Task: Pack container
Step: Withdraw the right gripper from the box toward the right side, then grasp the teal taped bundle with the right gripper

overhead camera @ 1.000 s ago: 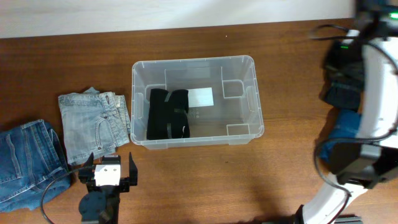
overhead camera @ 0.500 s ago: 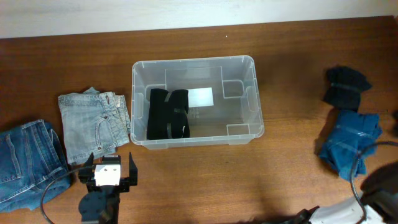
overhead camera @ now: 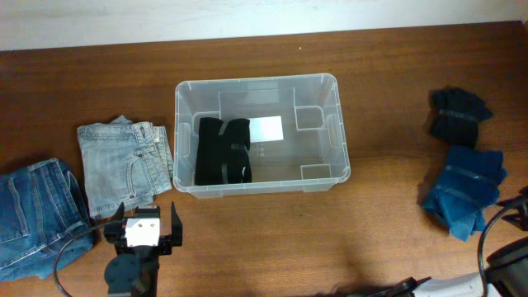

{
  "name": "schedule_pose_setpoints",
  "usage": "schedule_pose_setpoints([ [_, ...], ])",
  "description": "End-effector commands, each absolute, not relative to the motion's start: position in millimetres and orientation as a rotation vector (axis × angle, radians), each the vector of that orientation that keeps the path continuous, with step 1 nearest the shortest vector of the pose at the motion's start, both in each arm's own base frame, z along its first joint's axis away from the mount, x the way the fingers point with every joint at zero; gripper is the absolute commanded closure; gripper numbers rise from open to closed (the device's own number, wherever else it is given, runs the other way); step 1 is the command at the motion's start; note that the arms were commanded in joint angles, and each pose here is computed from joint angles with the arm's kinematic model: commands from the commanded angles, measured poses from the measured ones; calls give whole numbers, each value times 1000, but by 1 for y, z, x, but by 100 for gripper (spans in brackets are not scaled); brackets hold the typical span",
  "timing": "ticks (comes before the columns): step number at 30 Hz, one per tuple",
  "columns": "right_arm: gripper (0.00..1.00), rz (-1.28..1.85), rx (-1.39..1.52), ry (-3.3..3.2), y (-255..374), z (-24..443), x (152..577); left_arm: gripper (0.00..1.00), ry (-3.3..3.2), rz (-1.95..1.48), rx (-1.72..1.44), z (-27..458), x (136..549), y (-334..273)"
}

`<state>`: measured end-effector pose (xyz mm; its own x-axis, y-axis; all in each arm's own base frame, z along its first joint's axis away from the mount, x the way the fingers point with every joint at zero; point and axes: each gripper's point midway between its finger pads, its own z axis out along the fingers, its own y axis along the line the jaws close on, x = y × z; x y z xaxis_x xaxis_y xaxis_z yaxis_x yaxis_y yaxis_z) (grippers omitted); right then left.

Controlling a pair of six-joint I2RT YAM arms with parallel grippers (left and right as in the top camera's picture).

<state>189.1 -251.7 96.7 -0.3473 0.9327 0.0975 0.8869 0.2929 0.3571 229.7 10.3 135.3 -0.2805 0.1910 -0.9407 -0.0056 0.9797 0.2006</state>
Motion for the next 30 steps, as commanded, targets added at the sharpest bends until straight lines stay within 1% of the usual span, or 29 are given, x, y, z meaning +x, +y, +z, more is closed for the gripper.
schedule_pose_setpoints([
  [1,60,577,1491,2459,-242,104,215,1,1845,197,152,134,230,10],
  [2,56,566,1474,2463,-242,103,218,0,1845,197,152,134,230,10],
  [3,54,555,1451,2466,-243,103,223,1,1845,197,152,134,230,10],
  [4,50,540,1420,2471,-243,104,229,1,1845,197,152,134,230,10],
  [5,49,527,1398,2477,-244,103,233,1,1845,197,152,134,230,10],
  [8,48,468,1351,2509,-244,101,241,1,1845,197,152,135,230,10],
  [13,47,320,1323,2563,-254,96,242,1,1845,197,152,134,230,10],
  [15,38,274,1325,2581,-256,94,240,0,1845,197,152,134,230,10],
  [19,37,205,1326,2618,-261,92,232,1,1845,197,152,134,230,10],
  [26,36,199,1297,2635,-263,88,232,0,1845,197,152,134,230,10],
  [30,34,183,1295,2634,-264,75,231,1,1845,197,152,134,230,10],
])
